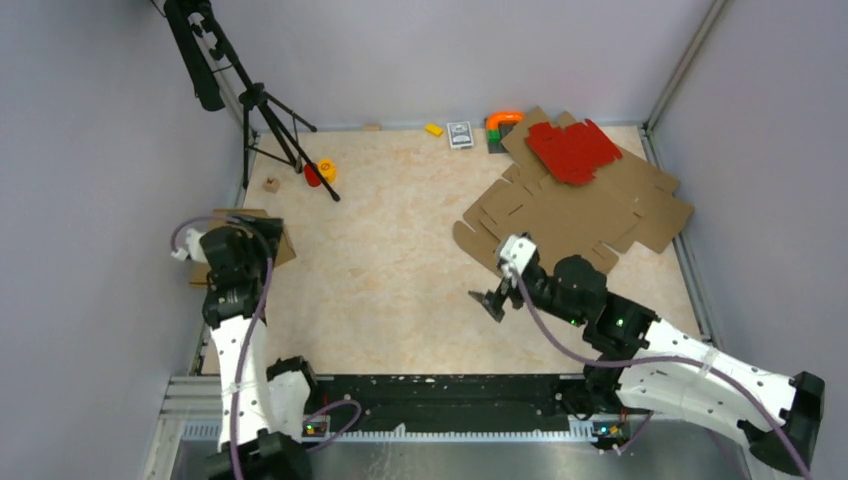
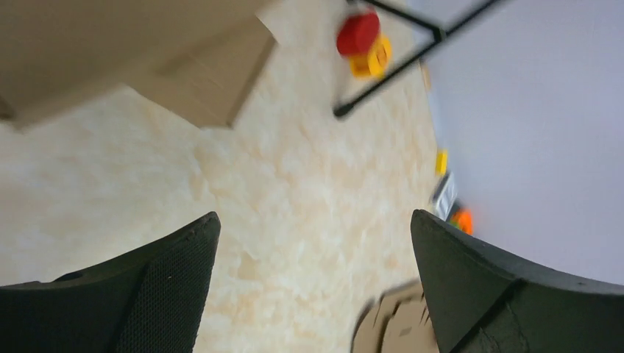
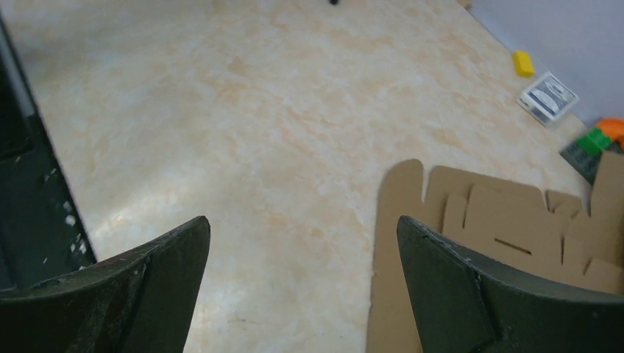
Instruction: Fold the paper box
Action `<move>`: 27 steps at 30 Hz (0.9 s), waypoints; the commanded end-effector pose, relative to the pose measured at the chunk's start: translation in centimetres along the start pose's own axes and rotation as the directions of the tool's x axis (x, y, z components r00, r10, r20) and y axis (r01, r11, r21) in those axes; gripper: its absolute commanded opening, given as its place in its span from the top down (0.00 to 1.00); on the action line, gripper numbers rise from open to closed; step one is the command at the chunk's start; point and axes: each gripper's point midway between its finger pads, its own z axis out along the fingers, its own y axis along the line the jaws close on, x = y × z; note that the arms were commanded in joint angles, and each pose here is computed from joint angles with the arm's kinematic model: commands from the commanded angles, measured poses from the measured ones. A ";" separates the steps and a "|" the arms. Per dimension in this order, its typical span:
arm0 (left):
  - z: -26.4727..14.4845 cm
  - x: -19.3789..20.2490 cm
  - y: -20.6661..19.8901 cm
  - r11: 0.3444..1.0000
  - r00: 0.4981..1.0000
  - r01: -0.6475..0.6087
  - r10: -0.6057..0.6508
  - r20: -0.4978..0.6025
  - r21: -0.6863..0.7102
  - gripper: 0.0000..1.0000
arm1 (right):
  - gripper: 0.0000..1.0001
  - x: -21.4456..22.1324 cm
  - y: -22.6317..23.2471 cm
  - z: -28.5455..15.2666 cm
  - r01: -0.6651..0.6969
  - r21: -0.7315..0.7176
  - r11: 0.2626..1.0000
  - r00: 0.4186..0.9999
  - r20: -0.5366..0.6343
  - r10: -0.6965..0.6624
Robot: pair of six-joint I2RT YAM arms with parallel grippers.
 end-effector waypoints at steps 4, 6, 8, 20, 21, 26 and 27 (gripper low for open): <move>-0.9 6.2 -5.8 0.903 0.928 -0.362 0.372 0.001 0.231 0.01 | 0.05 0.1 -7.4 -0.4 -0.377 0.182 0.908 0.926 0.102 0.364; -0.7 7.2 -5.9 0.861 0.885 -0.462 0.464 0.042 0.210 0.01 | 0.05 0.9 -10.5 -1.4 -0.452 0.258 0.854 0.892 0.149 0.427; -0.4 7.9 -5.7 0.809 0.828 -0.561 0.554 0.088 0.177 0.01 | 0.06 1.3 -13.0 -2.2 -0.533 0.287 0.796 0.845 0.216 0.489; 2.8 9.9 -3.9 0.459 0.487 -0.873 0.804 0.341 0.166 0.01 | 0.06 10.2 -22.5 -7.6 -0.247 0.806 0.538 0.961 0.131 0.245; 3.4 9.6 -3.4 0.452 0.472 -0.881 0.816 0.334 0.142 0.01 | 0.06 10.8 -22.6 -7.9 -0.236 0.819 0.522 0.963 0.125 0.239; 6.3 8.1 -0.7 0.547 0.570 -0.819 0.744 0.348 0.172 0.01 | 0.08 14.0 -24.1 -9.6 -0.320 0.825 0.466 0.938 0.207 0.276; 6.9 7.9 -0.5 0.565 0.593 -0.803 0.721 0.359 0.193 0.02 | 0.08 14.9 -24.3 -9.7 -0.339 0.824 0.453 0.929 0.217 0.300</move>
